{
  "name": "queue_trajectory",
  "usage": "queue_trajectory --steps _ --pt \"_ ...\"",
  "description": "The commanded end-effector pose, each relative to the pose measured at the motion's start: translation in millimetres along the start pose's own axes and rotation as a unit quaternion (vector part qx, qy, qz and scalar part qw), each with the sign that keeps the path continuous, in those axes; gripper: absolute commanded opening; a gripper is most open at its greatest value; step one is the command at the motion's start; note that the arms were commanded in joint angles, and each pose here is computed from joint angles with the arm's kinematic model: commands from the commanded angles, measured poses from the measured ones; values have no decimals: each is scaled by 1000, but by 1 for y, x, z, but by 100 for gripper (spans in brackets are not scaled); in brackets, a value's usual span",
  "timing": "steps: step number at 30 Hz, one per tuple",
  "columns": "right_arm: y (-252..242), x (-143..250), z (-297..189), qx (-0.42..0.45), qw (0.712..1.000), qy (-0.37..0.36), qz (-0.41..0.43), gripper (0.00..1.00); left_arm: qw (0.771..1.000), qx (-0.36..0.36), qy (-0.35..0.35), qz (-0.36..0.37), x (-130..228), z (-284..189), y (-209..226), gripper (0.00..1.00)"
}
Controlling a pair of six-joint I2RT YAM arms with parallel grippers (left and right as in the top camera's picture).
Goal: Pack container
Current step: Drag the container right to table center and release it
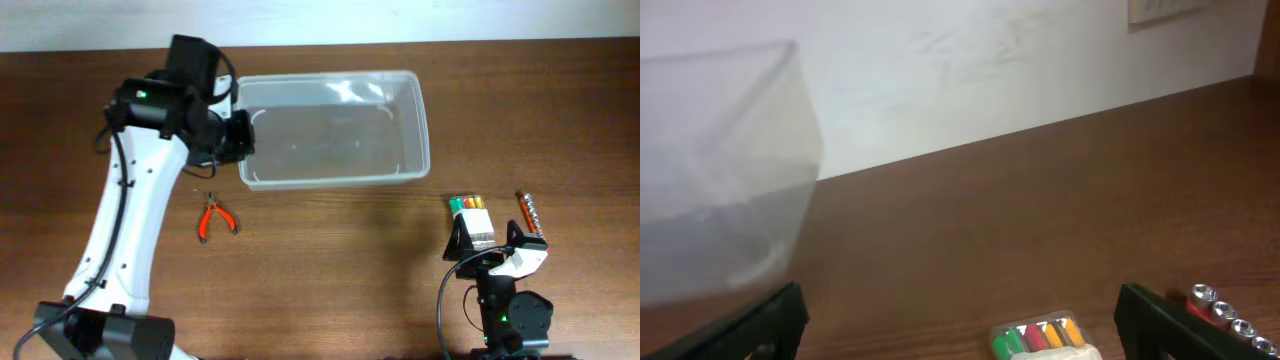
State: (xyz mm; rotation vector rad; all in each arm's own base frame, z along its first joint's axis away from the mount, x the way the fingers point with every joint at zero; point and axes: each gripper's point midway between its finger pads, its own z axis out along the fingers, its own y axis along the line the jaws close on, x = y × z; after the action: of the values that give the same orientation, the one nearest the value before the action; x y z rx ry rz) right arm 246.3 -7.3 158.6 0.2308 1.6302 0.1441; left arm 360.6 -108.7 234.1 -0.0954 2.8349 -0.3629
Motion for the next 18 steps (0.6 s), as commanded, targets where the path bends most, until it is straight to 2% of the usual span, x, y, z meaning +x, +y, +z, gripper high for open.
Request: queue_trajectory --steps 1,8,18 --pt "-2 3 0 4 1000 2 -1 99 999 -12 -27 24 -4 -8 -5 2" --pt "-2 3 0 4 1000 2 -1 99 999 -16 -14 24 1 21 0 2" --pt "-2 3 0 4 1000 2 -1 99 999 -23 38 17 33 76 18 2"
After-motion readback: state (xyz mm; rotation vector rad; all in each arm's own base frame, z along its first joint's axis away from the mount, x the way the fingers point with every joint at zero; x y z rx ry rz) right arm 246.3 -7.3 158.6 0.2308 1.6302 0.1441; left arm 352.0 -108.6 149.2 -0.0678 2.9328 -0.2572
